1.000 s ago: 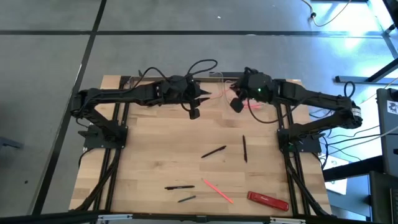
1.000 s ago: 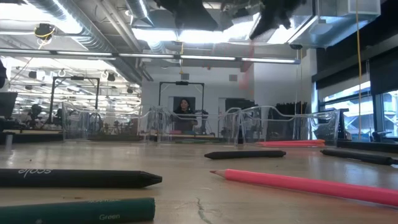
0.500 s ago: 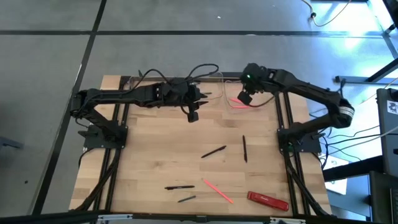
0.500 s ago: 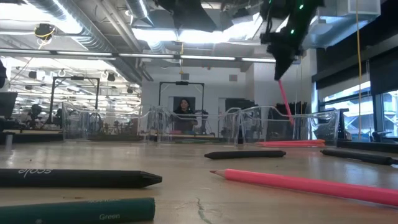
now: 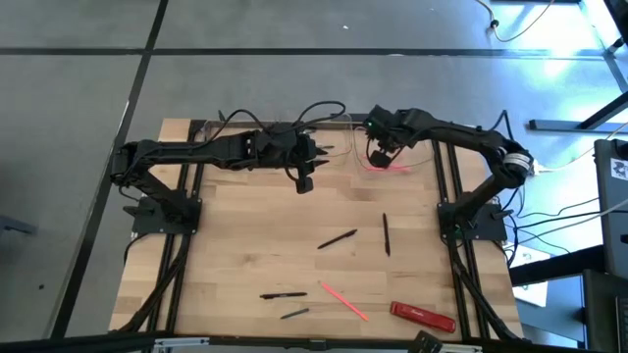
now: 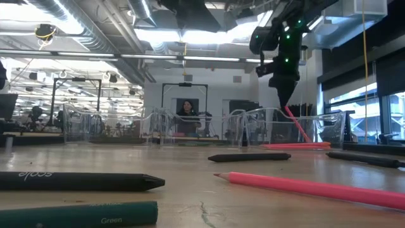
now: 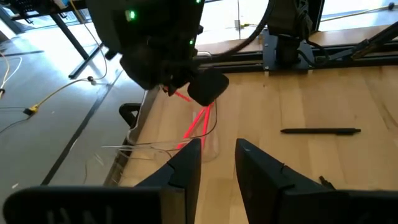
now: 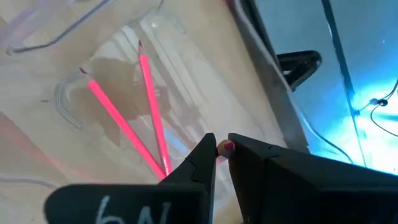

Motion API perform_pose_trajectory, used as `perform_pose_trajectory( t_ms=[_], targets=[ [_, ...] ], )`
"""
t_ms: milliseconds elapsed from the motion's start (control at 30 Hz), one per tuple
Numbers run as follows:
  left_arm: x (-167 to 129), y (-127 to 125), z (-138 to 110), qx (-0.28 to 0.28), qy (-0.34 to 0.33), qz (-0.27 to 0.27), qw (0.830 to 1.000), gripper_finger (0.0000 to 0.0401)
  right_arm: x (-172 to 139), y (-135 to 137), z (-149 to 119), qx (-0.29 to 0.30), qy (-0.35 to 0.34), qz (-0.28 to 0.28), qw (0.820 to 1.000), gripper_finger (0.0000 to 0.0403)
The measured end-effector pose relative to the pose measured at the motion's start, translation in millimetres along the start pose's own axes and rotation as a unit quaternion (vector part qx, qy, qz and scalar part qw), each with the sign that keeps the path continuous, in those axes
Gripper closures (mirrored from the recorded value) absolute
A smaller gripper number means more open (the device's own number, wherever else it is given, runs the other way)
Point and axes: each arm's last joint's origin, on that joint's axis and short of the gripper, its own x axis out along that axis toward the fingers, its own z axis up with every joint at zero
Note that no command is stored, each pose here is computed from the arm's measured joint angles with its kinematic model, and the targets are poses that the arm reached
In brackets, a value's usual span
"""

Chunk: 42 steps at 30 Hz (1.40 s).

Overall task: Sort crayons/erasers/pens/pencils in bins
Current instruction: Put the pink pencil into the right transparent bin, then put the black pen into the left transparent bin

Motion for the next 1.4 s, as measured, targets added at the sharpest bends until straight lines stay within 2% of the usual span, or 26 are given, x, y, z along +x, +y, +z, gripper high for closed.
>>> perform_pose_trajectory(
  t_ms=[133,367,533,633,767,867,1000,1067,1233,1400],
  targets=[
    [0.0,0.0,0.0,0.0,0.0,0.0,1.0,0.0311,4.2,1.8,1.2,0.001,0.006,0.005,1.0,0.0353],
    [0.0,0.0,-0.3,-0.023,0.001,0.0,1.0,0.0311,4.3,2.0,0.2,-0.001,0.011,0.005,1.0,0.0293],
    [-0.1,-1.0,-6.6,-0.035,0.034,-0.004,0.999,0.0311,0.8,0.9,-2.0,0.012,0.012,0.006,1.0,0.0265],
    [-0.8,-2.1,-13.1,-0.072,0.068,-0.005,0.995,0.0311,-11.3,-1.4,-5.8,0.015,-0.005,0.006,1.0,0.0261],
    [-3.2,-3.7,-25.0,-0.115,0.131,-0.003,0.985,0.0311,-42.3,-1.7,-14.9,0.028,-0.058,0.012,0.998,0.0261],
    [-7.2,-9.8,-34.1,-0.134,0.183,-0.005,0.974,0.0311,-70.8,2.0,-25.6,0.024,-0.111,0.058,0.992,0.0261],
    [-17.0,-31.3,-44.5,-0.098,0.254,-0.031,0.962,0.0311,-105.8,17.2,-39.4,-0.015,-0.185,0.163,0.969,0.026],
    [-23.1,-44.7,-48.0,-0.076,0.281,-0.047,0.956,0.0311,-119.9,27.7,-46.0,-0.046,-0.21,0.197,0.956,0.026],
    [-41.5,-80.8,-55.0,-0.031,0.332,-0.09,0.938,0.0311,-142.7,56.3,-57.2,-0.117,-0.248,0.227,0.934,0.026],
    [-60.3,-120.5,-62.3,-0.042,0.364,-0.163,0.916,0.0311,-154.7,78.0,-65.6,-0.144,-0.256,0.25,0.923,0.026]
  ],
)
